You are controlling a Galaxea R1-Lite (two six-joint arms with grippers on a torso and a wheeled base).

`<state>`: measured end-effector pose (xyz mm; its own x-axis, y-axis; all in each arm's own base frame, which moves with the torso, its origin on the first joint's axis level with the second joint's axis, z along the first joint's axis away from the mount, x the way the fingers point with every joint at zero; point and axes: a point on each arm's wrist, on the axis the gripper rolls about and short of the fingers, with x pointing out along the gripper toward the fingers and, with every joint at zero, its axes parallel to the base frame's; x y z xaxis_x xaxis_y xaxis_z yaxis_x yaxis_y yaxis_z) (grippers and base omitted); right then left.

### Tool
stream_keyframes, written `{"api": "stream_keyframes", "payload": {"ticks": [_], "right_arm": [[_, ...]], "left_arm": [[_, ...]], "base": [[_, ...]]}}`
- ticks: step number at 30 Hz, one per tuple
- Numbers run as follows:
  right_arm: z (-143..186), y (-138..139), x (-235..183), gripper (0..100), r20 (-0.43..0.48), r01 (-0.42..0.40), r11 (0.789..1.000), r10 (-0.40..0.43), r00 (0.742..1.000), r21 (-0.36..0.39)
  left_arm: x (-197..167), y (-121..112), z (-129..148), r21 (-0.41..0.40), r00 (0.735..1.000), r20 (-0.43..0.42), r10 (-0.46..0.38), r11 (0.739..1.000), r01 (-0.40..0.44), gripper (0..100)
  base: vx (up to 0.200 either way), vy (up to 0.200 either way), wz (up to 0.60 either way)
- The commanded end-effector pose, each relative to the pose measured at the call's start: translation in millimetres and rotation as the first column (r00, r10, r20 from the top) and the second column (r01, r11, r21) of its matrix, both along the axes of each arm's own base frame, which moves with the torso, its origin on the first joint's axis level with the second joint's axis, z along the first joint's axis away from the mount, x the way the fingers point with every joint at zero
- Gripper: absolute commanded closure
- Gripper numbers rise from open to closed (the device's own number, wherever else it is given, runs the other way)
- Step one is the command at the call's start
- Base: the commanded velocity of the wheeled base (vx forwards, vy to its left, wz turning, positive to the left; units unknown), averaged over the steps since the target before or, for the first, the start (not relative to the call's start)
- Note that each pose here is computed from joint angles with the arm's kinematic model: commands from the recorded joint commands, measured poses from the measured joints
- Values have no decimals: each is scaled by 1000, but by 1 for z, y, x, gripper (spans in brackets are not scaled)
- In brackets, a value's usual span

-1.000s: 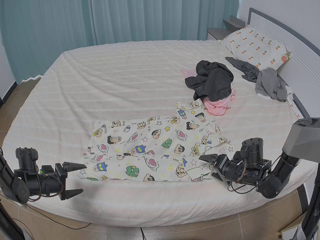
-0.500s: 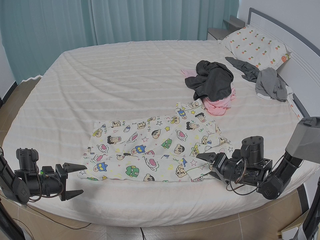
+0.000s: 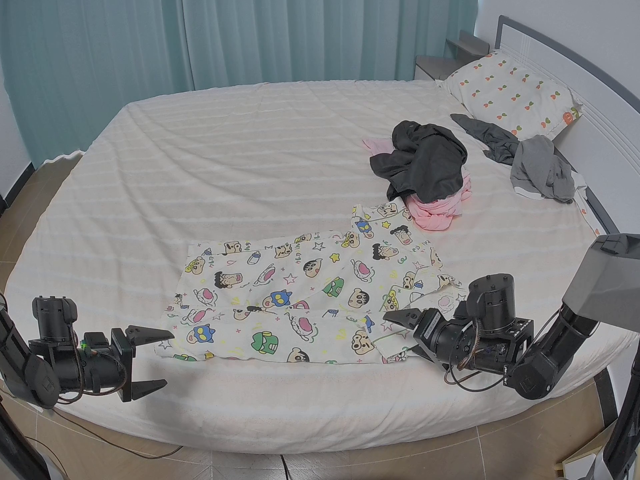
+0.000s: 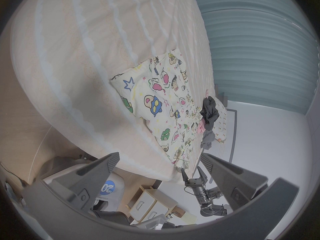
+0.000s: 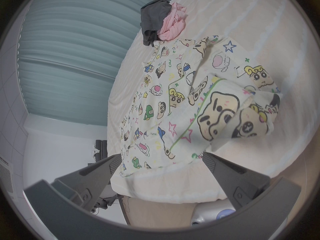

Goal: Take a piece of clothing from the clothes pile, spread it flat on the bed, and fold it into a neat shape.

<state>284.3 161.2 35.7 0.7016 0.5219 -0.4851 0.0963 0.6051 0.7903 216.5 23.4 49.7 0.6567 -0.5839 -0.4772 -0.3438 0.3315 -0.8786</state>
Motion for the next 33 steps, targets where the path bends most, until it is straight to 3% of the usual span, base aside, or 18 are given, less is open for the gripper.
{"api": "stream_keyframes", "payload": {"ticks": [1,11,12,21,33], "right_arm": [[-11,1,6,0,-17,18,1000,-18,1000,-18],[-17,8,25,0,37,109,993,-107,994,-54],[-17,8,25,100,37,109,993,-107,994,-54],[-12,1,22,100,41,137,989,-135,990,-60],[40,7,27,100,138,130,991,-126,982,-19]], "left_arm": [[0,0,-1,-1,1000,-2,0,1000,0,0],[0,0,-1,-1,1000,-2,0,1000,0,0],[0,0,-1,-1,1000,-2,0,1000,0,0],[0,0,-1,-1,1000,-2,0,1000,0,0],[0,0,0,-1,1000,-2,0,1000,0,0]], "base": [[0,0,0],[0,0,0],[0,0,0],[0,0,0],[0,0,0]]}}
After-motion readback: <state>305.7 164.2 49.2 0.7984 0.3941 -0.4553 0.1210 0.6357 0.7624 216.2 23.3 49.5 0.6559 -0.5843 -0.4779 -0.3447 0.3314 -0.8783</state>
